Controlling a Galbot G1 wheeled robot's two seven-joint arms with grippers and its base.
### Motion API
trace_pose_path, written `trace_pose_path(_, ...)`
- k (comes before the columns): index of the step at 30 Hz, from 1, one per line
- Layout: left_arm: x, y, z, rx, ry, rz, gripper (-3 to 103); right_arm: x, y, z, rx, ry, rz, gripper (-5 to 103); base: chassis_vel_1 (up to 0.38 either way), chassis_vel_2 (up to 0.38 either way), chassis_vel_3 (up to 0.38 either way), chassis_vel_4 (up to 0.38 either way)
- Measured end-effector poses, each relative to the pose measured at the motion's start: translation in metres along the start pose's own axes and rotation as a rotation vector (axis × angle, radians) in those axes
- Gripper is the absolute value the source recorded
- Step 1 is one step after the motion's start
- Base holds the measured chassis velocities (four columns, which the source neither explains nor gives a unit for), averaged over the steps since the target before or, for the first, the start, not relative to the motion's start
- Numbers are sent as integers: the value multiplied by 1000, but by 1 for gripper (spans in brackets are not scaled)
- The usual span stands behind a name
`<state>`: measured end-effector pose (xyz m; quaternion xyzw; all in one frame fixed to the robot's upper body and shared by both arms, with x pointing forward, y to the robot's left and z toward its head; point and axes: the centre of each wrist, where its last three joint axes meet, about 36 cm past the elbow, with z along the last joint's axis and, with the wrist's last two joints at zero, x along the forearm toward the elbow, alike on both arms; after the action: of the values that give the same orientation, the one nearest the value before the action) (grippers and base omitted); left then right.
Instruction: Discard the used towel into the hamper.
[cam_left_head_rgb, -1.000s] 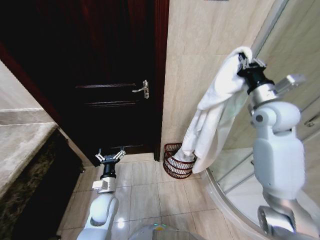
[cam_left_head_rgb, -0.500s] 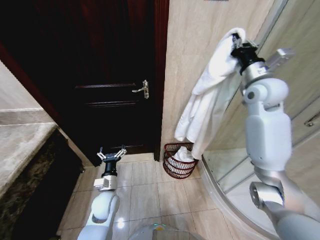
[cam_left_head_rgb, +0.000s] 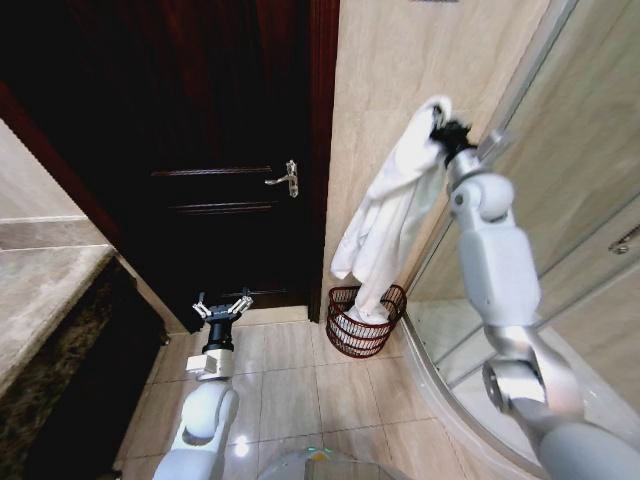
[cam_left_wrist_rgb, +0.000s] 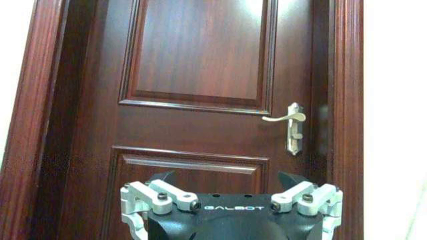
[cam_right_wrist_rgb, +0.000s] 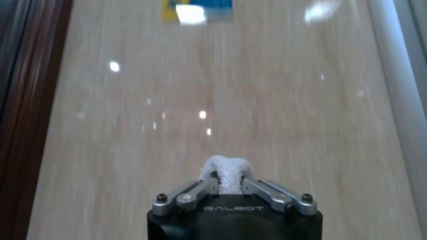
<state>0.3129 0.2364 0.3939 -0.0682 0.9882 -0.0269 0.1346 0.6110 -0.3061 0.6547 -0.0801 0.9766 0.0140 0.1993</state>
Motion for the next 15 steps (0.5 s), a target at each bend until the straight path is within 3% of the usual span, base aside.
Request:
trace_pose_path(6,2,-2,3,-7,7,7,100,34,-1,70,-4,118,2,3,0,0,0,0)
trace_pose_path(15,4,-4,3,-10,3,7,100,56,10,138,1,233,7,3,0,0,0,0)
